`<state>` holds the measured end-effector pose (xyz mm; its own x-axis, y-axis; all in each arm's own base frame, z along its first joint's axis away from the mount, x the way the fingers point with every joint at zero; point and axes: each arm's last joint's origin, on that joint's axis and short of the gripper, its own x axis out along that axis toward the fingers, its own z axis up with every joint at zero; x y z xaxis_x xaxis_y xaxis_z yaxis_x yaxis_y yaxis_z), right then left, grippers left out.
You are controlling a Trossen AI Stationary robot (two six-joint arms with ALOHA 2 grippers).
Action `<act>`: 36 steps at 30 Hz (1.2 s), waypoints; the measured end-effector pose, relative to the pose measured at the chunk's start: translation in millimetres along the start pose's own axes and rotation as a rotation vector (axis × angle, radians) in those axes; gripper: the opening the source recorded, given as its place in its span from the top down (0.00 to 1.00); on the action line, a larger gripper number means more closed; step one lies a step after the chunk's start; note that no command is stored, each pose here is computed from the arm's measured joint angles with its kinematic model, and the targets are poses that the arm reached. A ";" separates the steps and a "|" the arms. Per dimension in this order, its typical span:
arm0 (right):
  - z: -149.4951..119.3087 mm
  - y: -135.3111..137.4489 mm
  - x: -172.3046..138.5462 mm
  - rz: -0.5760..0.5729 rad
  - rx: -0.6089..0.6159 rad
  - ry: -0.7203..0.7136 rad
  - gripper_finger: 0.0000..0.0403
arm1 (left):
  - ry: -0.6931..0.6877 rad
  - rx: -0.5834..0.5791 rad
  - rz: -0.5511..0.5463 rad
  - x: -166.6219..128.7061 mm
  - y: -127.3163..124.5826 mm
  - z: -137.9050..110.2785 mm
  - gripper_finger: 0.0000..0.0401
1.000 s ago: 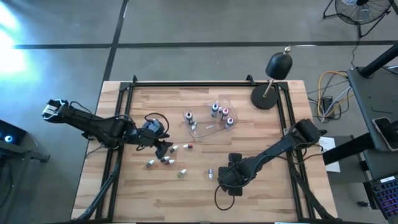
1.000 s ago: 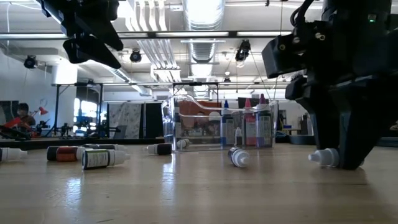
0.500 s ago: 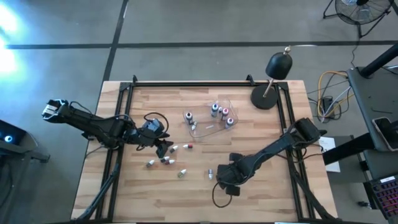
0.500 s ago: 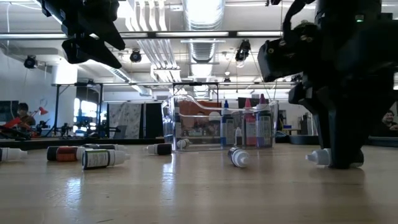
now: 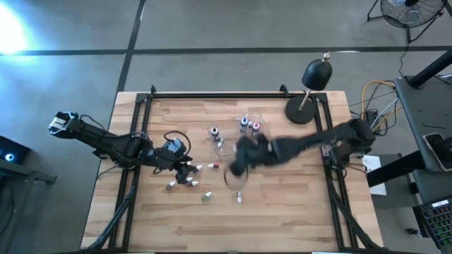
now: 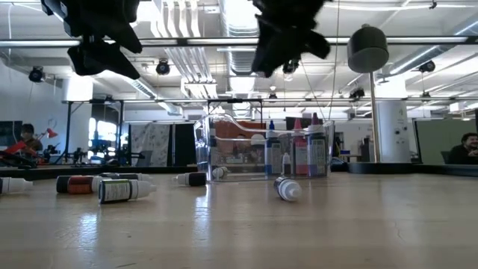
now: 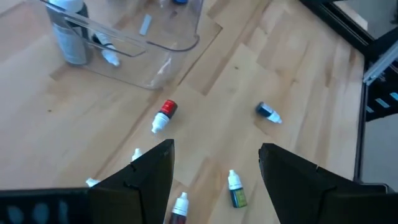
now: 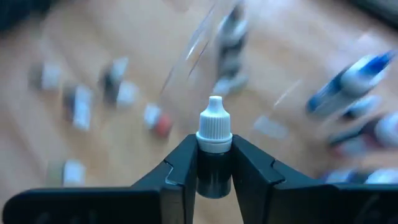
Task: Pick & Place food coloring
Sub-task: Put the small black food coloring bottle into the transparent bin, then put the small violet food coloring bottle into the transparent bin
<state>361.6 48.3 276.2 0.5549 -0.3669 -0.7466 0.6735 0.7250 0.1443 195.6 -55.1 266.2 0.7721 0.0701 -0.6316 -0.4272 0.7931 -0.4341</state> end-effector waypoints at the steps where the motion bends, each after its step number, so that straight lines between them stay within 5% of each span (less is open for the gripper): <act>1: 11.8 -6.7 1.8 0.002 0.027 -0.006 0.81 | 0.001 0.002 -0.004 -0.3 -0.7 -0.6 0.48; 8: 58.4 -30.6 15.5 0.036 0.122 -0.008 0.65 | 0.003 0.012 -0.016 -1.1 -3.0 -2.4 0.48; 14: 55.9 -19.0 3.9 0.078 0.062 0.002 0.46 | 0.013 0.022 -0.018 -1.8 -3.9 -4.6 0.48; 18: 33.5 -4.3 -9.2 0.134 -0.008 0.153 0.39 | 0.025 0.034 -0.014 -2.4 -4.1 -6.8 0.48; 23: -13.9 16.3 -6.5 0.057 0.236 0.436 0.39 | 0.027 0.060 -0.012 -2.5 -4.1 -7.2 0.48; 27: -41.5 48.3 -2.2 0.074 0.398 0.468 0.42 | -0.007 0.080 0.017 -2.4 -3.2 -6.3 0.48; 36: -88.8 80.9 35.0 -0.067 0.495 0.562 0.42 | 0.007 0.068 0.052 5.2 5.4 -16.3 0.48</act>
<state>392.1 145.8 204.1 0.2620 0.0478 -0.9639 0.9115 0.3160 0.2634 189.6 -60.3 250.1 0.7461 0.1082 -0.6569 -0.4338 0.8275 -0.3564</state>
